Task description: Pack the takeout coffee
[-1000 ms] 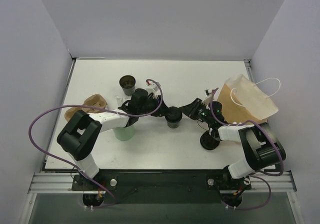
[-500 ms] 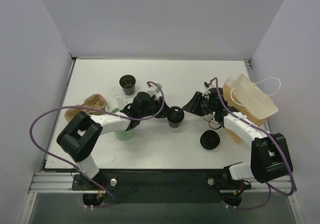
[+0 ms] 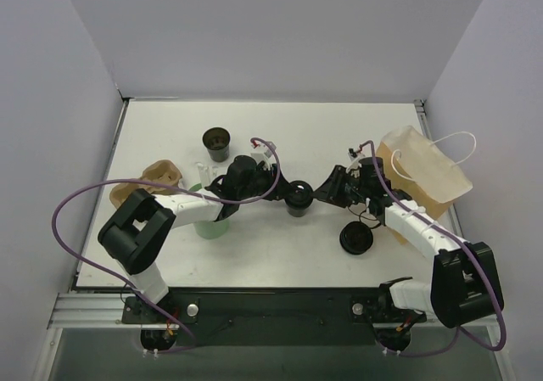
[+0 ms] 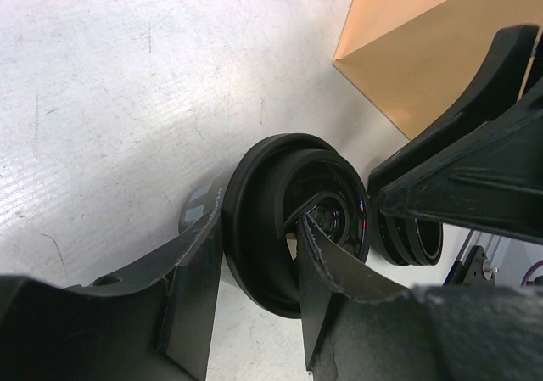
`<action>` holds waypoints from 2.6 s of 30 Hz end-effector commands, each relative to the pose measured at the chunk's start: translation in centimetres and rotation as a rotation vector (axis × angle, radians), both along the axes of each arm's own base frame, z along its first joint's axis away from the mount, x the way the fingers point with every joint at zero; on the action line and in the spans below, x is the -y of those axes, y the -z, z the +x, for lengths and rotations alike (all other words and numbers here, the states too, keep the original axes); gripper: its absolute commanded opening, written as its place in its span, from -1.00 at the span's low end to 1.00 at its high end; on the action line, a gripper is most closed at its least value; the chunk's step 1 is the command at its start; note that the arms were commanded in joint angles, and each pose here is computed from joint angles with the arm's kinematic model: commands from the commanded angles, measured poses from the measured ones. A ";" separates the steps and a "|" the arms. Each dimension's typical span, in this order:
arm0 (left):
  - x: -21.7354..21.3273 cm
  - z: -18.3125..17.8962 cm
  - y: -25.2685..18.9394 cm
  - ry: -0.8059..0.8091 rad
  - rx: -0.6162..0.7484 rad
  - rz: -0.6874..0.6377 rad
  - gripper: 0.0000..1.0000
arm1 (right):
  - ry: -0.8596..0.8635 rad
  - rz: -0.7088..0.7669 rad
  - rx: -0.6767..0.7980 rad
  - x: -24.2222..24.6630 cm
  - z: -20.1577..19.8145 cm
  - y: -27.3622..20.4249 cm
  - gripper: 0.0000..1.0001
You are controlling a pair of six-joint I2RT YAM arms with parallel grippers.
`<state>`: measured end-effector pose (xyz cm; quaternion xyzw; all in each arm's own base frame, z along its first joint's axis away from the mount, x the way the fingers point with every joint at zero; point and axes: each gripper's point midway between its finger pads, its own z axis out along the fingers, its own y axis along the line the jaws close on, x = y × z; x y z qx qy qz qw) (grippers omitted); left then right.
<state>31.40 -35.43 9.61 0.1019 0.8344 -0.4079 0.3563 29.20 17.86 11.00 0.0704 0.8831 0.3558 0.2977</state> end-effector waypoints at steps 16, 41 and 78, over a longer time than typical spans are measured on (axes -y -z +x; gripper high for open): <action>-8.8 -7.1 14.7 -0.007 -0.337 0.507 -0.11 | 0.077 0.044 -0.103 0.5 -1.9 5.2 -0.57; -8.8 -7.9 16.2 0.082 -0.338 0.523 -0.11 | 0.124 -0.135 -0.152 1.5 -7.1 10.7 -0.60; -6.3 -4.0 14.2 0.393 -0.321 0.446 -0.17 | 0.046 -0.030 -0.001 0.7 5.9 -0.6 -0.42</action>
